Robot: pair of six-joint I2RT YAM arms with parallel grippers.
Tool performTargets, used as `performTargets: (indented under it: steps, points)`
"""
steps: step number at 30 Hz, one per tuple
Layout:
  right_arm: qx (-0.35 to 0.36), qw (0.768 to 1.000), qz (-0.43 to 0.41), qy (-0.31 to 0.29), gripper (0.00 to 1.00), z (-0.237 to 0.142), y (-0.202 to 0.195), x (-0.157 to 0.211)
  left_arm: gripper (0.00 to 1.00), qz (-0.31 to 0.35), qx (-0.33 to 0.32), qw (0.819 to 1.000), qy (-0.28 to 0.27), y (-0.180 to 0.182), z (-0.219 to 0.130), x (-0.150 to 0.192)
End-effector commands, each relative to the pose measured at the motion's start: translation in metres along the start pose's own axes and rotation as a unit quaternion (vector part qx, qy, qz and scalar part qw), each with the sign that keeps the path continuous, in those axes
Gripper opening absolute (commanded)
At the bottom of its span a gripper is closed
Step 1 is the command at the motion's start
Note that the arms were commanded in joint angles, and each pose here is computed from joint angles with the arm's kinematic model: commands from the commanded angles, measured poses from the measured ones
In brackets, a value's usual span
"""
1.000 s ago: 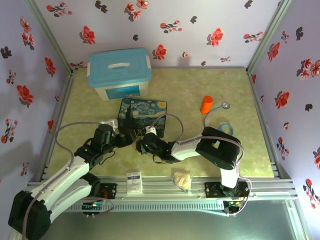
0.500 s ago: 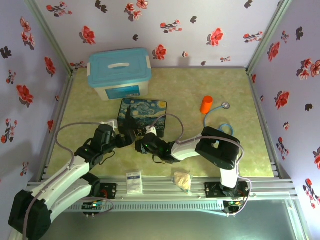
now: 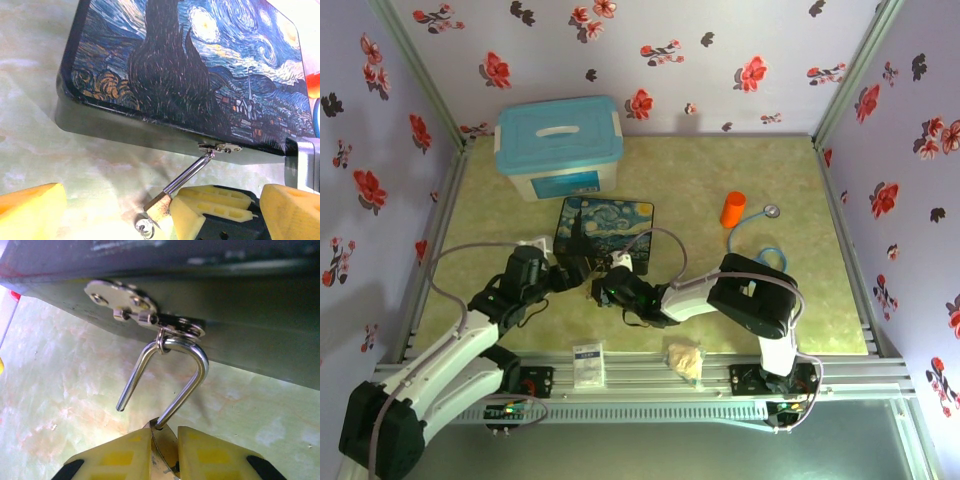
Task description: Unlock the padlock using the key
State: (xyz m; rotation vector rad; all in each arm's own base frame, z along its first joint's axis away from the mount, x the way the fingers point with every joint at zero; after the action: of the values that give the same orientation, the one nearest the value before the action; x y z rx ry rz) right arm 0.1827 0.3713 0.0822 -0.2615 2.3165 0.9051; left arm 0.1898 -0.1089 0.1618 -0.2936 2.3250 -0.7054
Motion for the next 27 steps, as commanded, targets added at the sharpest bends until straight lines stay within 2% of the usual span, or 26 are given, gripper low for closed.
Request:
performTargets:
  steps: [1, 6, 12, 20, 22, 27]
  points:
    - [0.043, 0.999, 0.017, 0.016, 0.13, -0.004, -0.027, 0.015, 0.99, 0.013, 0.012, 1.0, -0.015, -0.008, -0.004, -0.012]
    - [0.014, 0.999, 0.031, -0.014, 0.09, -0.012, -0.027, 0.01, 1.0, 0.009, 0.014, 1.0, -0.02, -0.008, -0.001, -0.014]
    - [-0.043, 0.992, 0.111, -0.044, 0.05, -0.01, -0.038, 0.005, 0.99, 0.016, 0.015, 0.999, -0.037, -0.014, 0.001, -0.026]
    - [-0.016, 0.991, 0.125, -0.052, 0.04, -0.012, -0.047, 0.008, 0.99, 0.062, -0.031, 0.995, -0.071, -0.024, 0.012, -0.06]
    - [-0.002, 0.993, 0.112, -0.047, 0.13, -0.016, -0.045, 0.007, 0.98, 0.066, -0.032, 0.995, -0.072, -0.026, 0.016, -0.064]
    - [0.064, 0.997, 0.043, -0.004, 0.44, -0.024, -0.029, 0.009, 0.99, 0.073, -0.029, 0.994, -0.079, -0.028, 0.018, -0.068]
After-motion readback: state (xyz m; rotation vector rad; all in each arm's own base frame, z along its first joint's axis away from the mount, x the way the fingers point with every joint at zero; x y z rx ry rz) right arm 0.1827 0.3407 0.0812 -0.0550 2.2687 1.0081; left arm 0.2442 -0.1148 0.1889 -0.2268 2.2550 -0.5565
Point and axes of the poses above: each hand's point on the last joint's axis, 136 mm out from that joint toward the fingers, its own z axis out along the fingers, its own y axis along the line the jaws close on, x = y × z, the point moved 8 cm from there along -z, back along the fingers, and after that the axes turned 5 degrees about -z, right-handed, at the moved point
